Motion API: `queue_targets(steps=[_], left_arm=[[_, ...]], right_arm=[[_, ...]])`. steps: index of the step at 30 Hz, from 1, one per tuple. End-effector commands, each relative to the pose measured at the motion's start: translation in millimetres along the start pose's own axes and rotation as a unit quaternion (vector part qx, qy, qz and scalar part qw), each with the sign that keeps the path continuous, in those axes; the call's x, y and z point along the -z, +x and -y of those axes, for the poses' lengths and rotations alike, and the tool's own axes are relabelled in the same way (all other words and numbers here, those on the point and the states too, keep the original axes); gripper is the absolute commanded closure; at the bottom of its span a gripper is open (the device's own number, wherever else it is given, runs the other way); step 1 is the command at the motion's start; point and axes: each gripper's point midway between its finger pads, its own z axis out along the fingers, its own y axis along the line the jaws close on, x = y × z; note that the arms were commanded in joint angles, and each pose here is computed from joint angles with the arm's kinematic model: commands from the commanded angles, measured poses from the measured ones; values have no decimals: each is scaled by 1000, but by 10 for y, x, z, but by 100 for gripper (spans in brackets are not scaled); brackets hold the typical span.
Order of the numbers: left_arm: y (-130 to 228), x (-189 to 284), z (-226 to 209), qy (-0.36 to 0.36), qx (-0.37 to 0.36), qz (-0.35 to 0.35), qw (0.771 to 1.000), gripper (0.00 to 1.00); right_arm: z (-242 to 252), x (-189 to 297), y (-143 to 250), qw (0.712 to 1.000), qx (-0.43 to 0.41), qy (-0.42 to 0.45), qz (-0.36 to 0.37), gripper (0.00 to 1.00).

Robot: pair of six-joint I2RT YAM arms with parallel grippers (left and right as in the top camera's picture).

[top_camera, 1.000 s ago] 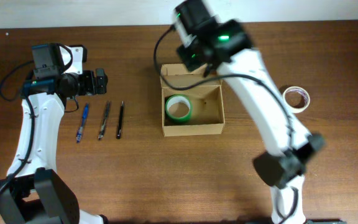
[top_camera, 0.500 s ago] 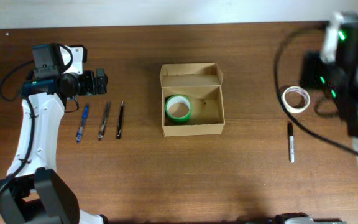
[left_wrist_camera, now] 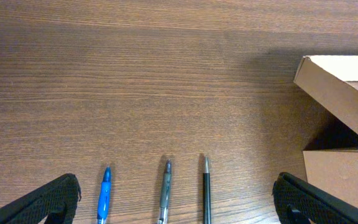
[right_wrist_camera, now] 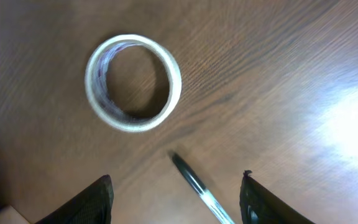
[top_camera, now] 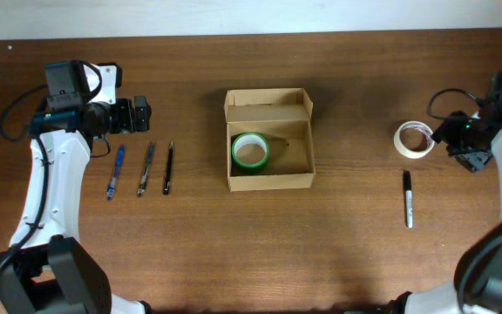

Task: Pack container
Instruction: 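Move the right gripper back and grasp the white masking tape roll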

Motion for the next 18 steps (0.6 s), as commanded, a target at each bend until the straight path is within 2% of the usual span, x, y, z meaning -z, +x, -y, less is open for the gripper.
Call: queue_targets(steps=[1, 5, 11, 18], left_arm=[[-72, 21, 2, 4, -9, 8, 1000, 1], [-72, 21, 2, 4, -9, 8, 1000, 1], [-72, 21, 2, 4, -9, 8, 1000, 1], [-72, 21, 2, 4, -9, 8, 1000, 1]], right_arm=[[-152, -254, 78, 995, -66, -56, -56, 37], [-233, -484, 48, 992, -88, -68, -66, 36], [-342, -604, -148, 986, -136, -87, -37, 36], [-164, -666, -52, 988, -149, -26, -39, 36]])
